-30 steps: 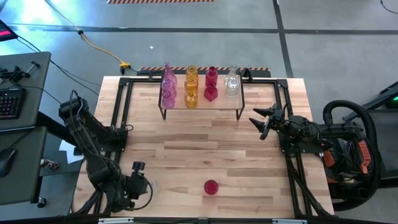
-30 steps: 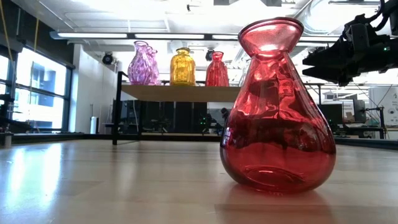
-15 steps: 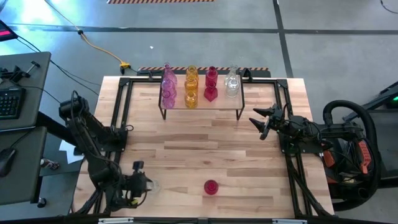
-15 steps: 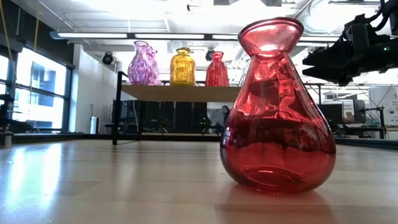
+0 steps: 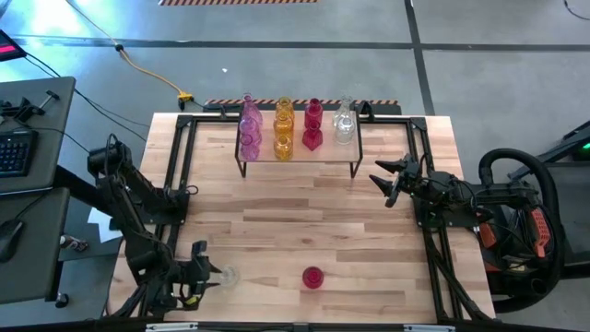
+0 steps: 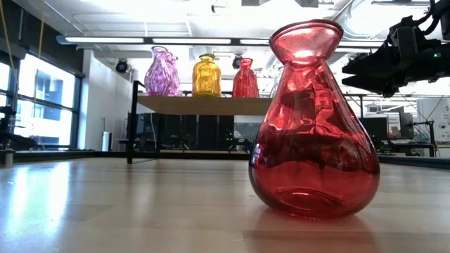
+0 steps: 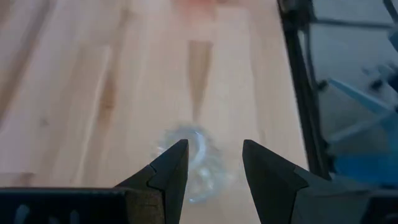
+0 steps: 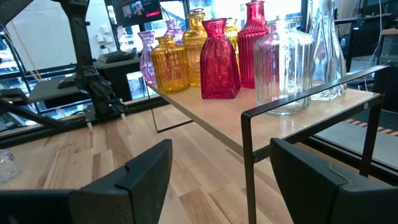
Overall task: Sort vases onto shelf
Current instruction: Put the transparent vase on the shelf and align it with the other transparent vases
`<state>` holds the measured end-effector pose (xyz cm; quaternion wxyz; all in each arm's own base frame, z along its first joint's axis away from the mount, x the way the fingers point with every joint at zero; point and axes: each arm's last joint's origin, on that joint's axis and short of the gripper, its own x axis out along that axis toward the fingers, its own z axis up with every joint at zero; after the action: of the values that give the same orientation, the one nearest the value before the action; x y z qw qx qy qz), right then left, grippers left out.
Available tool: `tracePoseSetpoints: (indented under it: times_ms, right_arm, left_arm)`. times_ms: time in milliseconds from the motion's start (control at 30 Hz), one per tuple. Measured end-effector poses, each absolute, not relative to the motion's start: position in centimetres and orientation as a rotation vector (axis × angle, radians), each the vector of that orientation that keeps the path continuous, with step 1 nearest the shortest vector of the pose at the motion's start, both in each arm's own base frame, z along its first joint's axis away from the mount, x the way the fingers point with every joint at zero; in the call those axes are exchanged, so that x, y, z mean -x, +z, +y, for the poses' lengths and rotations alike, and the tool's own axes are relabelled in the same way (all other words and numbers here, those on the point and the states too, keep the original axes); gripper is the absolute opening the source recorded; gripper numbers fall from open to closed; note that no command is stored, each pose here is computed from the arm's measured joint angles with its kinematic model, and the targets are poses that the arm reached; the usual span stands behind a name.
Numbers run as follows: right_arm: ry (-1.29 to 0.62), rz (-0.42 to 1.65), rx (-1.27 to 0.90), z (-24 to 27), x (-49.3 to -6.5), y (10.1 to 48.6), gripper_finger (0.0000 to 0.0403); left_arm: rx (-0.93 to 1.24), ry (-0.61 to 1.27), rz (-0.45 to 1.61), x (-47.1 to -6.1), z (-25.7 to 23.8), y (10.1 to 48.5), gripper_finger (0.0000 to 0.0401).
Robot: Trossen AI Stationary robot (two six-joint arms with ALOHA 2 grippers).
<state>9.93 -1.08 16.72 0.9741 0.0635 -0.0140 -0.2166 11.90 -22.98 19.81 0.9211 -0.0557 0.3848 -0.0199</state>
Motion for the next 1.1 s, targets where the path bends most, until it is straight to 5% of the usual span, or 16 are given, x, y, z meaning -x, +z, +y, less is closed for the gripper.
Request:
tracePoseSetpoints:
  times_ms: [1100]
  right_arm:
    - [-0.436, -0.029, -0.128, -1.1, -9.9, 16.7, 0.0254]
  left_arm:
    - [0.069, -0.185, 1.003, -15.6, -21.3, 19.5, 0.0145]
